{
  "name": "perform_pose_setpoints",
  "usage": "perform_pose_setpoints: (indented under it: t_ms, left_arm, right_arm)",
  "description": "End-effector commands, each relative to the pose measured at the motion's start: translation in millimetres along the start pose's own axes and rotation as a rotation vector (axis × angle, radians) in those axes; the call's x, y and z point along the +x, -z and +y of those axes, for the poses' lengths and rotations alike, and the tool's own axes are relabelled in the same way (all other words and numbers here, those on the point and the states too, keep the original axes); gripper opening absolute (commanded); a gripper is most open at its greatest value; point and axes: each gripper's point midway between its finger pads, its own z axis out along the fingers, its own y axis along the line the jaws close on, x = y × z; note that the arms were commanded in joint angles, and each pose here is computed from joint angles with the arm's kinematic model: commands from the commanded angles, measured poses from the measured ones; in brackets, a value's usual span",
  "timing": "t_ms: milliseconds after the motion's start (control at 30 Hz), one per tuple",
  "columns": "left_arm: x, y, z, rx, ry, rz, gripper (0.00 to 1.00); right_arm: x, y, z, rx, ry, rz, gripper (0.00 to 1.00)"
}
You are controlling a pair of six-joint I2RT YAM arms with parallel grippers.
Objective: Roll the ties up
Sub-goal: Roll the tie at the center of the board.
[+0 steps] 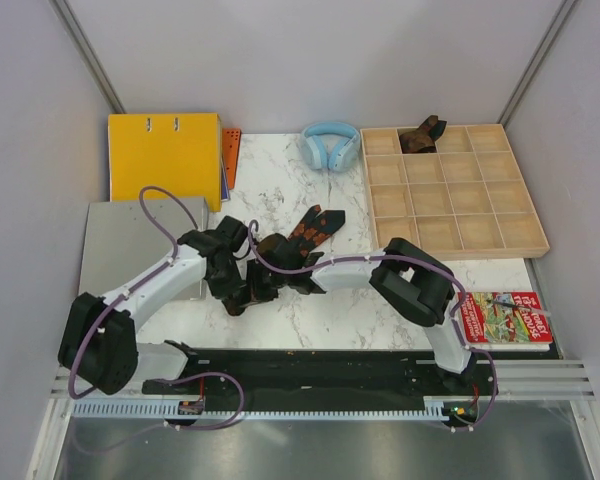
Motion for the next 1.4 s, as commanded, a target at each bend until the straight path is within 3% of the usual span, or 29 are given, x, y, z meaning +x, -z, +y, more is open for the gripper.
perform_pose_setpoints:
  t_ms: [0,400,700,1200,1233,1367]
  left_arm:
    - [-37,15,-51,0.133,0.010,-0.100,0.03]
    - [-46,-11,-65,0.049,-0.017,-0.052,0.04]
    - [-54,-28,-80,0.010,-0.031,-0.015,0.14]
    - [-69,-13,-92,0.002,-0.036,-0.020,0.77]
    - [-70,-10,-92,0.007,-0.036,-0.025,0.89]
    - [-78,4,-87,0.016,-0.026,-0.060,0.93]
  right_arm:
    - [13,-5,-2,-0.019,0.001,0.030,0.00]
    - [-2,0,-20,-0.022,-0.023,0.029,0.00]
    - [-11,14,-37,0.002,-0.031,0.017,0.00]
    - [-10,63,-52,0.061,-0.036,-0.023,0.03]
    - [-11,68,-48,0.054,-0.029,-0.034,0.04]
    - [-5,74,-40,0.045,-0.023,-0.038,0.04]
